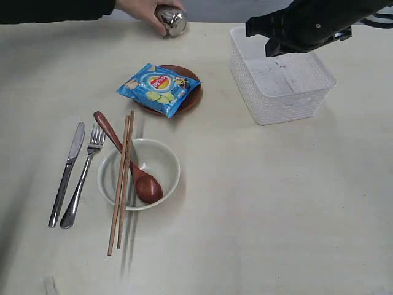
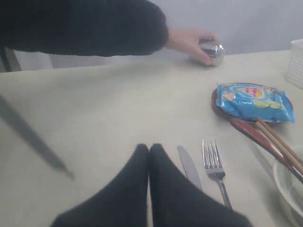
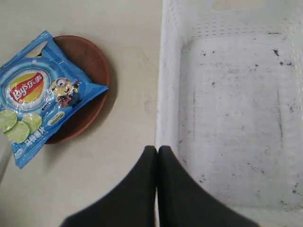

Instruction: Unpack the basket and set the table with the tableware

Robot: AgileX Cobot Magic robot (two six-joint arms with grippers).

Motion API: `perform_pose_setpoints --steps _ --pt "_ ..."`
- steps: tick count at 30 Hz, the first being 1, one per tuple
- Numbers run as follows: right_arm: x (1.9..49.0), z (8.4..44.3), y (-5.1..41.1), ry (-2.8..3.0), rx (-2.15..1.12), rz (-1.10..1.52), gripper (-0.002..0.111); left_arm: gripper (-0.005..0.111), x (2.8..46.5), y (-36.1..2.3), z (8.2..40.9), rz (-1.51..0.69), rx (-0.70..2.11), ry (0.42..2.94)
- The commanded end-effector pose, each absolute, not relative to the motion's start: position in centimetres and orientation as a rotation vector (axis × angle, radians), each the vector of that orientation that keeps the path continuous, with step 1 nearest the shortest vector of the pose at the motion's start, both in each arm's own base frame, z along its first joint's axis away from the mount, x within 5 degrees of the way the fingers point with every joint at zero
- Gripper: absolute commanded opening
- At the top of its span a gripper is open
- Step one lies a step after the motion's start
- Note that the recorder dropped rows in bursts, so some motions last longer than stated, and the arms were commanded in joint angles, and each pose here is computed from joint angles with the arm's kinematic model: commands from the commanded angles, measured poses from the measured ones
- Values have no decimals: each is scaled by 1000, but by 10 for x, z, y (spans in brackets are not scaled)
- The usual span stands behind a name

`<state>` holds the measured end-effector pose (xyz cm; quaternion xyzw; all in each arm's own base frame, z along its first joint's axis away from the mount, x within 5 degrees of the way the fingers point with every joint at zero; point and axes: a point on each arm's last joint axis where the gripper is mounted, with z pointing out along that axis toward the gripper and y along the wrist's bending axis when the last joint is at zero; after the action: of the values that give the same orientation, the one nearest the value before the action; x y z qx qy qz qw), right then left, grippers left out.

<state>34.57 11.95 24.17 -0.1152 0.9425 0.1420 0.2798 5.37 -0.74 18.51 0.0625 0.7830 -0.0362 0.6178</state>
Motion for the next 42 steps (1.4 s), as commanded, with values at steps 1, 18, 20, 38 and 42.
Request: perform_pose_setpoints --steps 1,18,20,38,42 --pt "348 244 116 2513 -326 360 -1 0 53 -7 184 -90 133 1800" --pt "348 244 116 2510 -326 360 -1 0 53 -7 184 -90 133 1800" --pt "348 244 116 2510 -326 360 -1 0 53 -7 184 -90 133 1800" --pt "345 260 115 2445 -344 357 -1 0 53 -7 184 -90 133 1800" --pt "338 276 113 2399 -352 351 0 0 53 -7 184 -90 133 1800"
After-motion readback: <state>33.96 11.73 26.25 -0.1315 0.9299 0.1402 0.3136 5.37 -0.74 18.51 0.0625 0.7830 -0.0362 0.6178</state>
